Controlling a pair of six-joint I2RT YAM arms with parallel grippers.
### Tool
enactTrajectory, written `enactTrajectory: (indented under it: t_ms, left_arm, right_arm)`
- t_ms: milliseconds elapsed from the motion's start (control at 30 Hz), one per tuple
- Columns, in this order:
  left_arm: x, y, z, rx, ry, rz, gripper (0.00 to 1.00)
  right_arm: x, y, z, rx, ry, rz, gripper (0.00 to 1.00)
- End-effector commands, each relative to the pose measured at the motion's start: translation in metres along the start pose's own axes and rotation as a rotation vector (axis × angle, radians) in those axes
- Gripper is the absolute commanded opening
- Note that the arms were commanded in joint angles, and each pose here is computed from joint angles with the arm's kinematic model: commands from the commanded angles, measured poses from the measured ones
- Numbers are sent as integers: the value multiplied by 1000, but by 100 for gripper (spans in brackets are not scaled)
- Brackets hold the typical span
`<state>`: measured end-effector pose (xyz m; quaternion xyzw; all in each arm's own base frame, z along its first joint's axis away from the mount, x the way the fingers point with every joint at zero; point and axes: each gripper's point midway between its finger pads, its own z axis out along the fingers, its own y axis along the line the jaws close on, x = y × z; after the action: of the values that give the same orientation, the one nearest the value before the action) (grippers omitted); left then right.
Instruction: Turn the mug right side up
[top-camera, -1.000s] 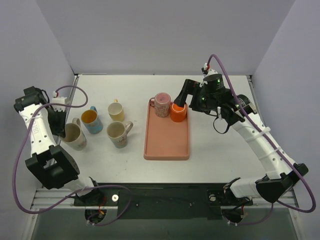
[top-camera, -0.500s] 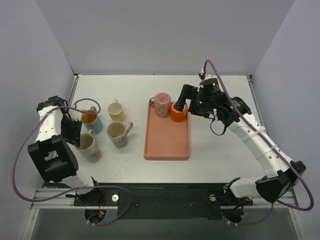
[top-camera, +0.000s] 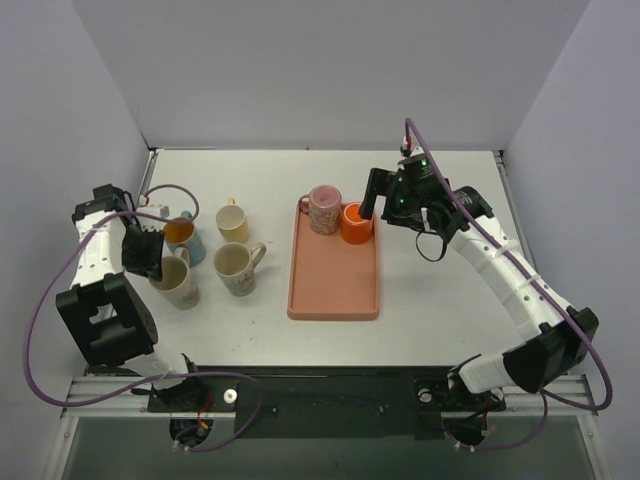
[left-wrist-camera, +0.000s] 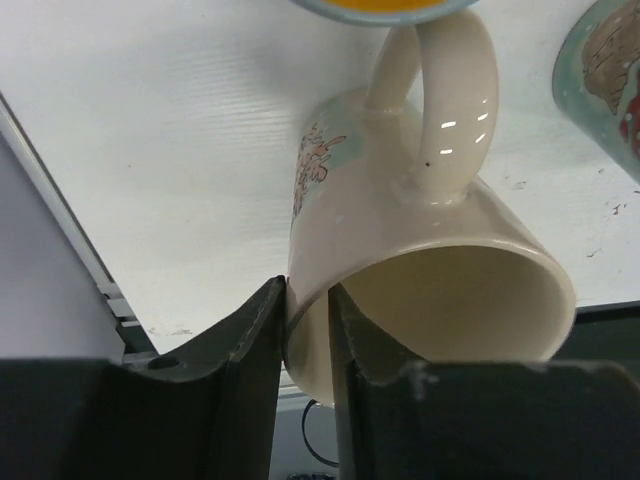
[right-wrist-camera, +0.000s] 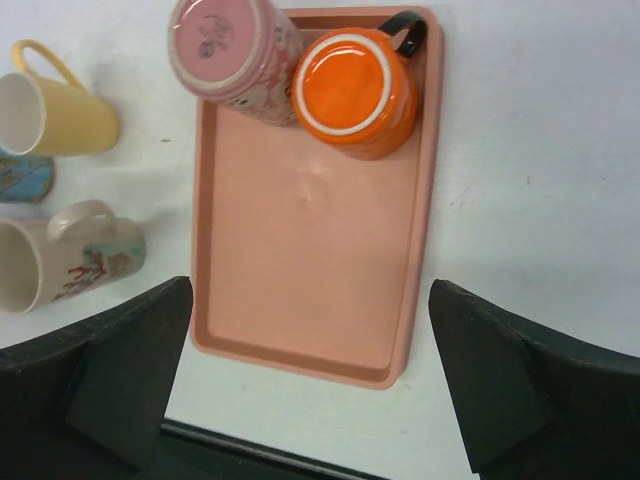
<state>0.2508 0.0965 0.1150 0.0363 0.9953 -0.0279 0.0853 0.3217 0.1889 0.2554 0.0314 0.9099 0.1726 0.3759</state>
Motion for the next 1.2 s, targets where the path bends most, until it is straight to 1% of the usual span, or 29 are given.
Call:
enactTrajectory:
  t_ms: [0, 33, 100, 167, 233, 267, 300, 333, 400, 433, 467, 567, 633, 733, 833, 933, 967, 1033, 1100, 1133, 1167]
  left_arm:
    - [-33, -2, -39, -1, -170, 4, 43]
    - [-28, -6, -43, 14, -156, 3, 45]
    - [-27, -5, -54, 8, -176, 7, 48]
    - [-27, -3, -65, -8, -201, 18, 50]
    - [-27, -2, -76, -22, -220, 34, 51]
    - [-30, -2, -82, -33, -240, 44, 51]
    - [-30, -3, -87, -35, -251, 46, 52]
    - [-34, -2, -95, -46, -274, 50, 51]
    - [-44, -6, -109, -47, -329, 59, 51]
    - [-45, -9, -114, -45, -342, 57, 51]
    - [-52, -12, -122, -54, -370, 74, 52]
    - [-63, -25, -138, -73, -420, 121, 52]
    - [-71, -40, -145, -75, -451, 171, 52]
    - [-76, -49, -151, -99, -474, 210, 52]
    - [-79, -56, -152, -95, -478, 232, 52]
    - [-82, -59, -153, -93, -492, 240, 52]
    - [-83, -60, -152, -94, -494, 245, 52]
    - [-84, -61, -154, -97, -506, 251, 52]
    - [-86, -63, -153, -99, -507, 263, 52]
    - [-86, -63, -154, -104, -511, 267, 52]
    - [-86, -63, -152, -106, -505, 271, 52]
  right_arm:
    - [-10, -29, 36, 126, 27, -20, 100]
    - [-11, -31, 46, 138, 44, -19, 100]
    - [-15, -34, 60, 160, 52, -25, 100]
    - [-19, -37, 77, 179, 62, -33, 97]
    - [-25, -42, 96, 195, 78, -14, 93]
    - [-24, -40, 102, 177, 94, 5, 88]
    - [-31, -46, 116, 195, 96, 45, 86]
    - [-29, -43, 124, 163, 123, 72, 80]
    - [-41, -45, 140, 167, 115, 125, 74]
    - [-38, -52, 151, 189, 129, 158, 72]
    - [-47, -51, 153, 189, 109, 180, 70]
    - [-43, -63, 182, 229, 130, 241, 63]
    - [-42, -71, 197, 249, 138, 298, 59]
    - [-36, -77, 216, 254, 165, 380, 55]
    - [-28, -67, 225, 210, 214, 426, 48]
    - [-12, -63, 231, 205, 256, 446, 47]
    - [-7, -60, 231, 194, 278, 453, 45]
    - [4, -58, 229, 182, 312, 466, 42]
    - [18, -62, 221, 191, 345, 465, 40]
    - [15, -61, 213, 187, 337, 455, 40]
    - [23, -64, 210, 197, 350, 453, 39]
